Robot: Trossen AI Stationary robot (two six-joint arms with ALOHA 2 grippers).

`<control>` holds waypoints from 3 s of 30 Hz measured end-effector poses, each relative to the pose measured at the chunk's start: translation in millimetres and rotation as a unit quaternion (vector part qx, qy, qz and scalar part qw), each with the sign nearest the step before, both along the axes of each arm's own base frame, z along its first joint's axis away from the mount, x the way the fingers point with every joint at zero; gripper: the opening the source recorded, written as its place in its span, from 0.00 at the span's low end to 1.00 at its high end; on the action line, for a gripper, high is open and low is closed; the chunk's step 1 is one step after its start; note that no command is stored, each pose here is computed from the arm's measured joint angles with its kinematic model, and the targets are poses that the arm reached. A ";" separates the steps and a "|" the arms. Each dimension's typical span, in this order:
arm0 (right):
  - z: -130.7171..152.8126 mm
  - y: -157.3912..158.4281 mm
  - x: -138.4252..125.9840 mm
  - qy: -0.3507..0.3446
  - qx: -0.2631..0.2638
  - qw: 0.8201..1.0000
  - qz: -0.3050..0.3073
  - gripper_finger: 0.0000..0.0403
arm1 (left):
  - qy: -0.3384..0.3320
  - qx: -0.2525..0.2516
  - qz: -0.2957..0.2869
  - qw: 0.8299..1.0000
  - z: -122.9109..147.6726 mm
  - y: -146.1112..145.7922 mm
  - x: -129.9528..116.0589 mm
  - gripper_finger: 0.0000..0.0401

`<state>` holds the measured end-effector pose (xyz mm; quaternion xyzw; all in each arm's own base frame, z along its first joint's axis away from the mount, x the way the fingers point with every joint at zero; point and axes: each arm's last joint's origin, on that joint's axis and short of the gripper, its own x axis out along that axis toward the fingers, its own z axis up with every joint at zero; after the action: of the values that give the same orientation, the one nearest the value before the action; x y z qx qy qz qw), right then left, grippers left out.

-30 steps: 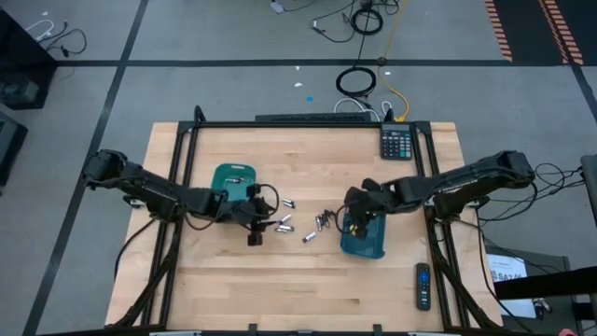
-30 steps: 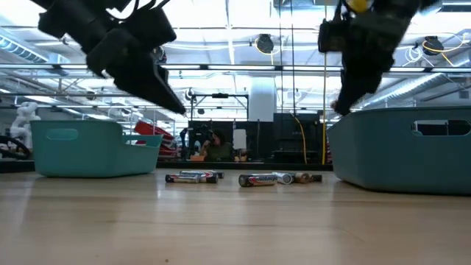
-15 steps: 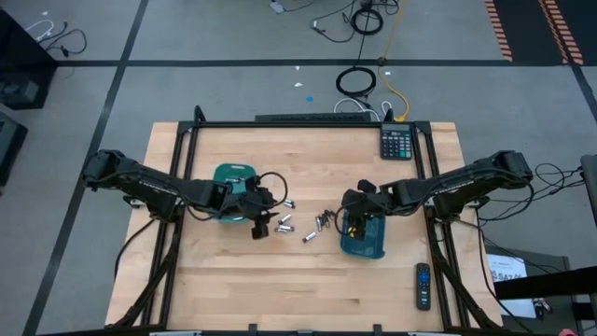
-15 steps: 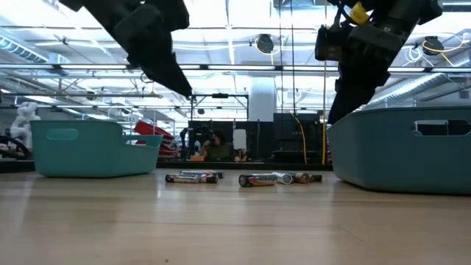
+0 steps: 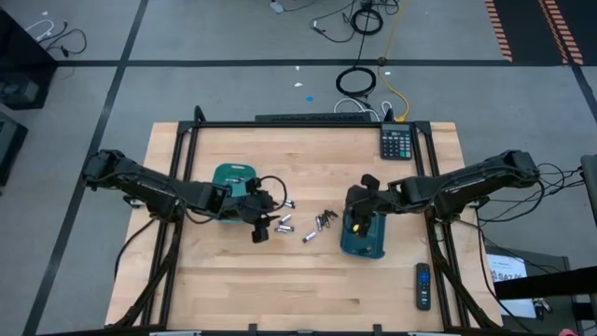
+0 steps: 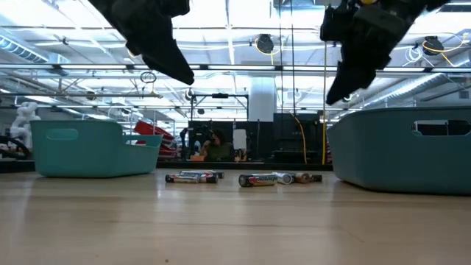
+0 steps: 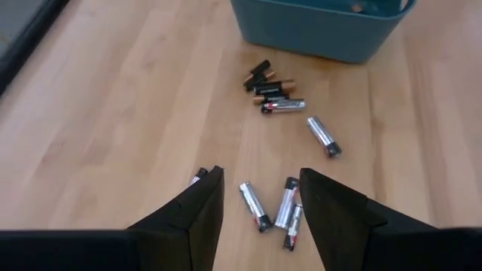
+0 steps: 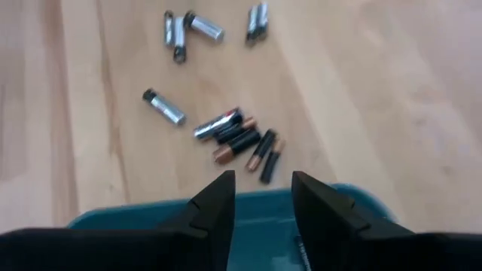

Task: Sort batteries
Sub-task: Put the black battery into the blue bin

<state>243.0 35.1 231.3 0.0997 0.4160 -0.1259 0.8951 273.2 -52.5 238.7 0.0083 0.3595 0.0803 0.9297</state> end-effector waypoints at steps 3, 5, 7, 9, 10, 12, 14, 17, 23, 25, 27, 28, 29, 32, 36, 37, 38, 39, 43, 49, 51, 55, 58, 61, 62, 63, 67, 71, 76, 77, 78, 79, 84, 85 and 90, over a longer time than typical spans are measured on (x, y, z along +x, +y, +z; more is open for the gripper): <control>11.6 -0.1 6.9 0.013 -0.026 1.000 -0.005 0.30 | -0.007 0.041 0.007 0.999 -2.5 -2.3 -1.3 0.46; 17.3 -0.1 17.6 0.024 -0.034 0.999 0.002 0.30 | -0.004 0.066 0.003 0.998 -5.5 -2.7 -2.5 0.46; 22.3 0.4 31.5 0.035 -0.043 0.998 0.014 0.30 | -0.008 0.075 -0.003 0.997 -7.5 -2.6 -2.5 0.46; 25.0 -0.9 48.4 0.054 -0.047 0.997 0.030 0.31 | -0.007 0.082 -0.008 0.997 -10.1 -2.4 -3.1 0.46; 25.1 -2.3 57.5 0.067 -0.041 0.996 0.041 0.31 | -0.008 0.085 -0.011 0.996 -10.5 -2.4 -3.0 0.46; 20.9 -7.2 76.5 0.102 -0.034 0.992 0.058 0.31 | -0.009 0.090 -0.017 0.996 -12.5 -2.3 -3.3 0.46; 14.6 -13.2 93.9 0.141 -0.027 0.987 0.074 0.31 | -0.011 0.091 -0.020 0.996 -15.4 -2.3 -3.9 0.46; 3.3 -19.7 114.7 0.194 -0.013 0.976 0.097 0.31 | -0.009 0.089 -0.027 0.996 -22.2 -3.8 -6.6 0.46; -26.0 -20.2 136.1 0.254 0.007 0.957 0.141 0.31 | -0.015 0.087 -0.048 0.995 -38.6 -14.0 -15.1 0.46; -33.9 -20.2 137.6 0.270 -0.008 0.948 0.167 0.31 | -0.015 0.083 -0.052 0.995 -43.1 -16.6 -17.9 0.46; -38.1 -16.7 138.1 0.278 -0.024 0.938 0.204 0.31 | -0.012 0.079 -0.051 0.996 -45.7 -18.1 -19.7 0.46; -39.4 -14.1 138.3 0.280 -0.032 0.933 0.223 0.32 | -0.013 0.078 -0.051 0.996 -46.4 -18.7 -20.2 0.46; -39.5 -11.2 138.1 0.281 -0.038 0.928 0.241 0.33 | -0.012 0.076 -0.052 0.996 -47.6 -19.6 -21.1 0.46; -39.6 -5.1 137.9 0.278 -0.046 0.920 0.271 0.40 | -0.011 0.071 -0.050 0.996 -51.3 -20.3 -23.3 0.46; -40.4 -2.8 138.6 0.277 -0.053 0.918 0.279 0.49 | -0.017 0.069 -0.048 0.996 -57.4 -19.5 -25.9 0.46; -41.5 -2.7 139.4 0.276 -0.053 0.918 0.278 0.51 | -0.018 0.069 -0.048 0.996 -57.9 -19.4 -26.0 0.46; -42.1 -2.5 139.7 0.276 -0.053 0.919 0.277 0.52 | -0.022 0.068 -0.048 0.996 -57.8 -19.3 -25.7 0.46; -44.1 -2.5 140.1 0.279 -0.052 0.918 0.276 0.54 | -0.024 0.068 -0.047 0.996 -57.6 -18.8 -25.4 0.46; -51.6 -2.0 142.4 0.286 -0.050 0.916 0.276 0.57 | -0.030 0.072 -0.052 0.996 -56.5 -19.2 -24.5 0.46; -70.6 -2.8 147.4 0.328 -0.045 0.904 0.272 0.60 | -0.040 0.086 -0.045 0.995 -55.0 -19.5 -23.7 0.46; -74.1 -3.3 147.8 0.336 -0.053 0.901 0.270 0.61 | -0.040 0.088 -0.044 0.994 -55.0 -20.5 -24.1 0.46; -74.0 -5.4 148.2 0.337 -0.055 0.901 0.268 0.61 | -0.041 0.088 -0.048 0.994 -54.9 -22.3 -24.6 0.46; -74.0 -6.1 148.2 0.339 -0.064 0.899 0.270 0.61 | -0.040 0.088 -0.047 0.994 -55.0 -21.9 -24.6 0.46; -76.6 -6.0 148.7 0.342 -0.070 0.894 0.282 0.61 | -0.040 0.088 -0.047 0.994 -55.1 -21.9 -24.6 0.46; -78.2 -5.9 148.6 0.345 -0.068 0.892 0.284 0.61 | -0.040 0.088 -0.047 0.994 -55.1 -21.9 -24.6 0.46; -80.2 -6.1 148.7 0.348 -0.067 0.891 0.285 0.61 | -0.039 0.088 -0.047 0.994 -55.2 -22.0 -24.8 0.46; -82.7 -6.3 149.7 0.349 -0.067 0.890 0.286 0.61 | -0.034 0.088 -0.047 0.994 -56.1 -22.1 -25.6 0.46; -86.2 -7.3 149.0 0.356 -0.064 0.887 0.288 0.61 | -0.033 0.087 -0.049 0.994 -56.2 -22.2 -25.6 0.46; -77.9 -8.9 145.5 0.388 -0.062 0.876 0.280 0.61 | -0.029 0.086 -0.053 0.994 -56.8 -22.3 -26.1 0.46; -75.1 -9.1 147.3 0.384 -0.063 0.878 0.277 0.61 | -0.029 0.087 -0.054 0.994 -56.8 -22.3 -26.0 0.46; -72.7 -9.2 148.3 0.383 -0.066 0.879 0.276 0.61 | -0.028 0.088 -0.054 0.994 -56.8 -22.3 -26.0 0.46; -70.8 -9.4 149.1 0.383 -0.071 0.879 0.277 0.61 | -0.028 0.089 -0.055 0.994 -56.7 -22.3 -26.0 0.46; -70.2 -9.4 148.1 0.388 -0.075 0.871 0.290 0.61 | -0.027 0.086 -0.057 0.994 -57.0 -22.4 -26.2 0.46; -70.1 -9.4 147.8 0.389 -0.075 0.870 0.292 0.61 | -0.024 0.085 -0.057 0.994 -57.4 -22.4 -26.5 0.46; -71.9 -9.2 149.2 0.386 -0.080 0.867 0.305 0.60 | -0.018 0.085 -0.057 0.995 -58.4 -22.1 -27.3 0.46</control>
<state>392.2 25.9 159.4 -0.1606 0.7264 0.0924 0.6618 245.9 -74.6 180.4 0.1065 0.3336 0.0578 0.9349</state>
